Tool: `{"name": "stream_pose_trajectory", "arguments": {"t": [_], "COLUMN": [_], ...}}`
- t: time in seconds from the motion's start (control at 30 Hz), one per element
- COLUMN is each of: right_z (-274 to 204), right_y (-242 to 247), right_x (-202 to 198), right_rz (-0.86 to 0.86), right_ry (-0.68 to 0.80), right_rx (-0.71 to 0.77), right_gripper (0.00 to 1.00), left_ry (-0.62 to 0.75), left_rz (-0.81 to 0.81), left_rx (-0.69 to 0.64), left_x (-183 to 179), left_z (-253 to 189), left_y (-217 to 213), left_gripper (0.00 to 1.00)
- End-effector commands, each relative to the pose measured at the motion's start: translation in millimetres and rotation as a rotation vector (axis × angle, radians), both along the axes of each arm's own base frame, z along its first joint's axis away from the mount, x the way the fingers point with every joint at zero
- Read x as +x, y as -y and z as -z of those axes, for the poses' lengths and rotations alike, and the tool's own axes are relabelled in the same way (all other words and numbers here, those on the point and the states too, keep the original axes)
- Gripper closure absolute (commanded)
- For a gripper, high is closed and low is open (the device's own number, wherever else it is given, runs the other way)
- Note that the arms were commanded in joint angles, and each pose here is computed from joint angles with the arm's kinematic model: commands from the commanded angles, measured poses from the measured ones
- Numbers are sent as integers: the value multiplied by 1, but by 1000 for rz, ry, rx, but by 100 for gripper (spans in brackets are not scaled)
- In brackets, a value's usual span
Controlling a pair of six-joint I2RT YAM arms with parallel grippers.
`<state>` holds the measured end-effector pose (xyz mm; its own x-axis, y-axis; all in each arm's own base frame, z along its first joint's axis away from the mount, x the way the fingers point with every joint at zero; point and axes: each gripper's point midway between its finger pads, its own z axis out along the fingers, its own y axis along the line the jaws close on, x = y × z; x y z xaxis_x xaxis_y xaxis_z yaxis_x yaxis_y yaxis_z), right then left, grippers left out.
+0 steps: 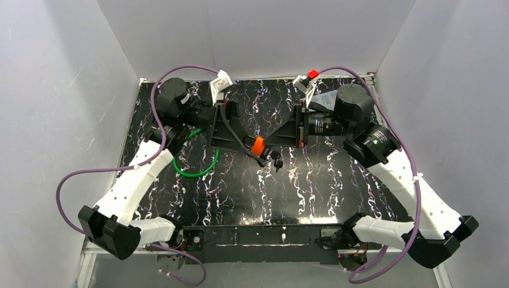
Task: Unlock with the key
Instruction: Unlock the lock.
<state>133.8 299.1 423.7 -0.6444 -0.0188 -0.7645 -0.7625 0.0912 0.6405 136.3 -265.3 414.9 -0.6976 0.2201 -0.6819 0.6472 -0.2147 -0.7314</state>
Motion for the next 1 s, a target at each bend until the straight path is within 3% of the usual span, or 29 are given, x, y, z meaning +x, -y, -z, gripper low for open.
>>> {"name": "stream_pose_trajectory", "arguments": {"t": [0.0, 0.37, 0.57, 0.77, 0.87, 0.97], "right_z": [-25, -23, -19, -15, -12, -11], "right_y": [2, 0, -3, -7, -9, -11], "right_x": [-4, -7, -7, -4, -2, -1], "right_rz": [-23, -58, -78, -86, -85, -84], "right_ry": [71, 37, 11, 9, 11, 17], "right_rx": [46, 37, 26, 20, 7, -14], "right_gripper": [99, 99, 99, 99, 99, 99], "left_ry": [63, 74, 84, 87, 71, 87], "left_rz": [66, 39, -75, -84, -60, -38], "left_rx": [-9, 19, 130, 193, 214, 206], "left_x": [-19, -23, -14, -18, -20, -25], "left_z": [7, 19, 39, 48, 53, 56], "left_y": [4, 17, 16, 11, 10, 9], "left_gripper": [2, 3, 15, 12, 3, 2]}}
